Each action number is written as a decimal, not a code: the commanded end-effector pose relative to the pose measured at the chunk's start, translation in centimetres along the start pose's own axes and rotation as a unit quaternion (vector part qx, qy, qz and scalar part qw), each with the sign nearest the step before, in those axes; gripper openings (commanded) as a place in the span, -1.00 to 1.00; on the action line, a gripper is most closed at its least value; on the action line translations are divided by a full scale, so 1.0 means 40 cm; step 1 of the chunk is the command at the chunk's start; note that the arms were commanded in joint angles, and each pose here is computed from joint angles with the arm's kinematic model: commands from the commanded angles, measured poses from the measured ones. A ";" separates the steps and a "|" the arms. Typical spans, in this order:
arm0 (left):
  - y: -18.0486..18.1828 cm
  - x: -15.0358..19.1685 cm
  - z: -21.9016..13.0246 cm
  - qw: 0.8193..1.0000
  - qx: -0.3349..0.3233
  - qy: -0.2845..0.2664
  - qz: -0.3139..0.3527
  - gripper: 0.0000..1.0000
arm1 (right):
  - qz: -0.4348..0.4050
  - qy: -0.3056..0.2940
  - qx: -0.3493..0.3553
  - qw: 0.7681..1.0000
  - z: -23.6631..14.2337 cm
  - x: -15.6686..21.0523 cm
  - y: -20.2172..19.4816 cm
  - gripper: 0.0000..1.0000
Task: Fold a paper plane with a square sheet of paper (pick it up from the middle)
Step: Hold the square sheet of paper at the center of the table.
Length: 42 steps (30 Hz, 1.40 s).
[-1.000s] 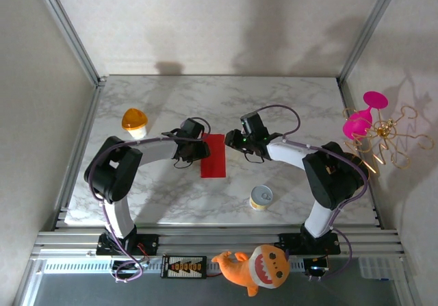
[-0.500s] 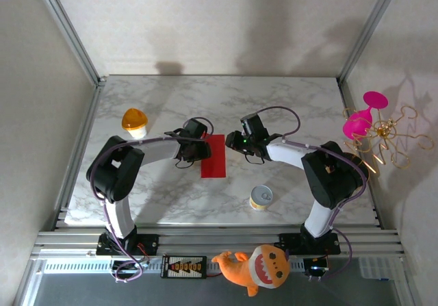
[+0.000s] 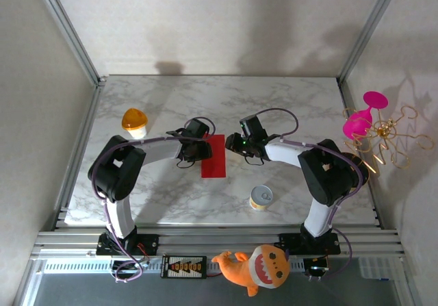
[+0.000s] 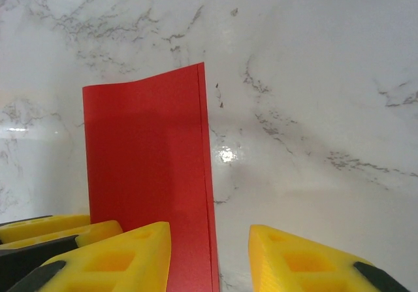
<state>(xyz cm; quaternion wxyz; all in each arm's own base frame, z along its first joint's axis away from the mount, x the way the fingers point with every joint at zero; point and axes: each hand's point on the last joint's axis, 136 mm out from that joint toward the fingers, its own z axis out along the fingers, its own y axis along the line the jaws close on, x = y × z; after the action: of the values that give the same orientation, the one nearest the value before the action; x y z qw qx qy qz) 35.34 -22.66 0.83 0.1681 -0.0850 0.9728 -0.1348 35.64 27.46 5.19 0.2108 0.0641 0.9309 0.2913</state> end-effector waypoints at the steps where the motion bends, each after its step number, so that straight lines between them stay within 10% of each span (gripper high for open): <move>1: 0.137 0.165 0.122 0.991 -0.086 0.098 -0.003 0.01 | 0.002 0.009 -0.004 1.000 0.010 0.001 0.001 -0.26; 42: 0.183 0.216 0.147 0.985 -0.124 0.119 0.001 0.05 | -0.005 0.110 -0.053 0.992 0.092 0.077 0.028 -0.78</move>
<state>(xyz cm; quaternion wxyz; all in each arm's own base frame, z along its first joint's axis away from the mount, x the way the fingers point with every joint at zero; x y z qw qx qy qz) 35.30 -22.53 0.41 0.1782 -0.0893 0.9739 -0.1089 34.50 31.14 2.50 0.1213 0.0193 0.9281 0.3514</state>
